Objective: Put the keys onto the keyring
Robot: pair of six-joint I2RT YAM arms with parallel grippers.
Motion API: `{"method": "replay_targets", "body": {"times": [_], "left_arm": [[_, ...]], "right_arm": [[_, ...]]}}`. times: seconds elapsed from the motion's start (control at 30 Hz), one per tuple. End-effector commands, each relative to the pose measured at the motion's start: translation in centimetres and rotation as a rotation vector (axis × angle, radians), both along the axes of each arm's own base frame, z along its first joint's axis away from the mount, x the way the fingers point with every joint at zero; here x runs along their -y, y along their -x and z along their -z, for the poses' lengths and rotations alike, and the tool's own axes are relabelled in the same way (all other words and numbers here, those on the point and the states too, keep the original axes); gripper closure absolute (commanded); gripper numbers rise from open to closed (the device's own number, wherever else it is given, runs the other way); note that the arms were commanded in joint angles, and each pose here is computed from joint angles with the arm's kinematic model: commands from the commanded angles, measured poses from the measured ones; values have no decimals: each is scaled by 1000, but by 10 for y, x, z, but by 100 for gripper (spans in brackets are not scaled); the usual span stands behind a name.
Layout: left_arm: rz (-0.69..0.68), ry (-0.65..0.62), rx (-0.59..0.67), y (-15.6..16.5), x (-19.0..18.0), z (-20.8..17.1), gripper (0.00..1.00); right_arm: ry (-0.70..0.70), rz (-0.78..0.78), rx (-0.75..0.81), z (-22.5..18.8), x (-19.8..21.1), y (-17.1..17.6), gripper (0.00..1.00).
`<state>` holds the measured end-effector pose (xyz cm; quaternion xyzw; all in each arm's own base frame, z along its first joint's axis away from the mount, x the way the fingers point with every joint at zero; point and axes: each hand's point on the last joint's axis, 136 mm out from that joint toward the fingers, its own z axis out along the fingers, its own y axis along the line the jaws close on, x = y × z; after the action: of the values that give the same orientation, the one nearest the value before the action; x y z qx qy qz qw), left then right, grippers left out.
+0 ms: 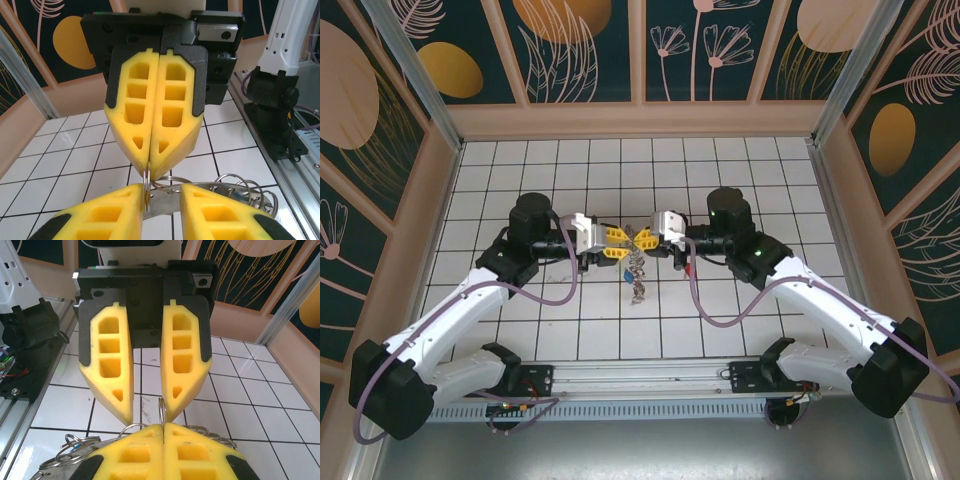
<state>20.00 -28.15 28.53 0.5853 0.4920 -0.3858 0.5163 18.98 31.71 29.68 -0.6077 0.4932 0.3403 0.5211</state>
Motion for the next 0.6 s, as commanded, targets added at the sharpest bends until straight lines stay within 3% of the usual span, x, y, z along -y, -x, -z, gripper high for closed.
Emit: {"method": "replay_targets", "body": {"times": [0.0, 0.13, 0.17, 0.23, 0.5, 0.57], "left_arm": [[-19, 24, 29, -5, 3, -11, 73], [-40, 33, 39, -8, 2, -13, 75], [-41, 33, 40, -8, 2, -13, 80], [-46, 34, 45, -8, 2, -14, 100], [-37, -6, 91, -1, -3, -12, 100], [-22, -24, 97, 1, -4, -10, 100]], "right_arm": [[-103, -28, 70, -30, -4, 10, 100], [-126, -28, 65, -32, -5, 12, 100], [-125, -29, 63, -31, -5, 13, 100], [-121, -28, 60, -28, -6, 13, 100], [-37, 2, 51, -8, 1, 11, 100], [-12, 1, 46, -5, 4, 12, 85]]}}
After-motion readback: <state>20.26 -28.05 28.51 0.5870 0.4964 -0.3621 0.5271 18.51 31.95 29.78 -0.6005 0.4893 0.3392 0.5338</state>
